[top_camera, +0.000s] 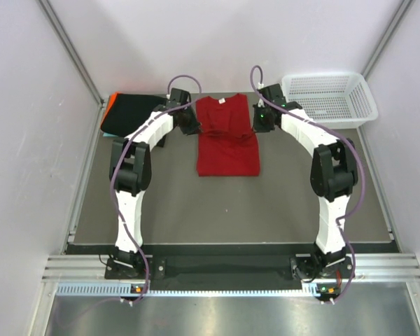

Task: Fold and stack the t-shirts
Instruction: Fold the tshirt

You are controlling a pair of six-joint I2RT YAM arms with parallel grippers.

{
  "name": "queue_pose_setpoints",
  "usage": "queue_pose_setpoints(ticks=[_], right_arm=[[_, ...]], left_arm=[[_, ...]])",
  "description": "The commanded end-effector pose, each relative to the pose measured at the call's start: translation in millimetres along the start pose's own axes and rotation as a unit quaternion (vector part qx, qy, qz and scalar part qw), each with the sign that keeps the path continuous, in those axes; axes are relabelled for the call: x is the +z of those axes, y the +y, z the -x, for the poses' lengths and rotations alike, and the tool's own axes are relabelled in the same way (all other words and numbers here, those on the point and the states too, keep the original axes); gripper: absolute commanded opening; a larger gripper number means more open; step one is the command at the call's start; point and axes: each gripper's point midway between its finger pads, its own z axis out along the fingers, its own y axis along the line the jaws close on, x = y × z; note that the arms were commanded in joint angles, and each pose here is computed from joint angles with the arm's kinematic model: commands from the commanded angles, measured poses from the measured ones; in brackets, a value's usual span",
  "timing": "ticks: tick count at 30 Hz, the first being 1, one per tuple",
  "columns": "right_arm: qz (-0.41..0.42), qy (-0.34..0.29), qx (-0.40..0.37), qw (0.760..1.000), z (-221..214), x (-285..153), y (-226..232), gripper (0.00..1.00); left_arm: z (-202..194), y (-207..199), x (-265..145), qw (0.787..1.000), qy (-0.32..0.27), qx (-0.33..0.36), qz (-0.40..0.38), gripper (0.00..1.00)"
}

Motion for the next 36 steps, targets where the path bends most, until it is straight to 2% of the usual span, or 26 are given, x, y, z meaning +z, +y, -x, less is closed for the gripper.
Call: queue_pose_setpoints(ticks=[1,10,16,20,21,22,24,26,27,28,30,31,33,34,35,36], right_arm=[[0.042,-0.023,-0.008,0.999,23.7,12.2,10.5,0.00],[0.064,-0.026,0.012,0.998,27.3,42.0,5.3,0.00],[0.076,-0.050,0.029,0.995,55.0,53.6,1.3,0.08],[0.078,-0.061,0.044,0.994,71.3,59.2,-11.3,0.12],[0.078,-0.065,0.050,0.994,76.0,57.1,-13.2,0.22],[0.079,-0.066,0.051,0.993,77.3,55.3,-14.5,0.29],[0.079,-0.068,0.052,0.993,80.6,44.8,-18.8,0.40],[0.077,-0.058,0.046,0.994,74.5,26.6,-19.8,0.40],[0.080,-0.052,0.042,0.995,69.4,19.9,-17.7,0.41],[0.088,-0.040,0.041,0.994,61.5,13.0,-14.8,0.43],[0.112,-0.008,0.035,0.993,34.0,-1.5,-7.6,0.46],[0.115,0.008,0.036,0.993,20.8,-5.4,-7.7,0.46],[0.120,0.036,0.033,0.992,-15.0,-15.4,-9.5,0.47],[0.120,0.034,0.031,0.992,-21.4,-17.6,-11.4,0.48],[0.120,0.031,0.026,0.992,-25.9,-25.5,-11.7,0.48],[0.115,0.052,0.025,0.992,-48.1,-22.5,-17.2,0.48]], left_arm=[[23.0,-0.3,6.8,1.000,-0.021,-0.009,-0.012,0.00],[33.8,-1.1,16.7,0.999,-0.030,-0.006,-0.025,0.00],[54.5,-0.6,6.4,0.998,-0.061,-0.013,-0.023,0.01],[74.5,7.0,-2.8,0.996,-0.086,-0.029,-0.010,0.20],[76.7,6.8,-7.1,0.995,-0.097,-0.015,0.010,0.51],[87.0,2.9,-19.7,0.993,-0.118,0.002,0.030,0.52],[87.8,20.1,-34.7,0.985,-0.137,0.031,0.101,0.52],[83.8,19.2,-56.6,0.984,-0.149,0.031,0.097,0.52],[85.9,4.5,-80.9,0.984,-0.163,0.032,0.070,0.52],[62.3,20.1,-74.5,0.987,-0.138,0.029,0.076,0.52],[50.0,12.2,-79.8,0.990,-0.134,0.029,0.035,0.52],[25.1,14.3,-79.5,0.994,-0.101,0.030,0.015,0.51],[7.3,14.8,-75.5,0.996,-0.079,0.029,-0.010,0.49],[-16.4,20.0,-70.0,0.998,-0.043,0.025,-0.025,0.48],[-26.1,20.8,-68.1,0.999,-0.029,0.022,-0.034,0.47],[-32.9,20.9,-66.7,0.999,-0.019,0.023,-0.043,0.47]])
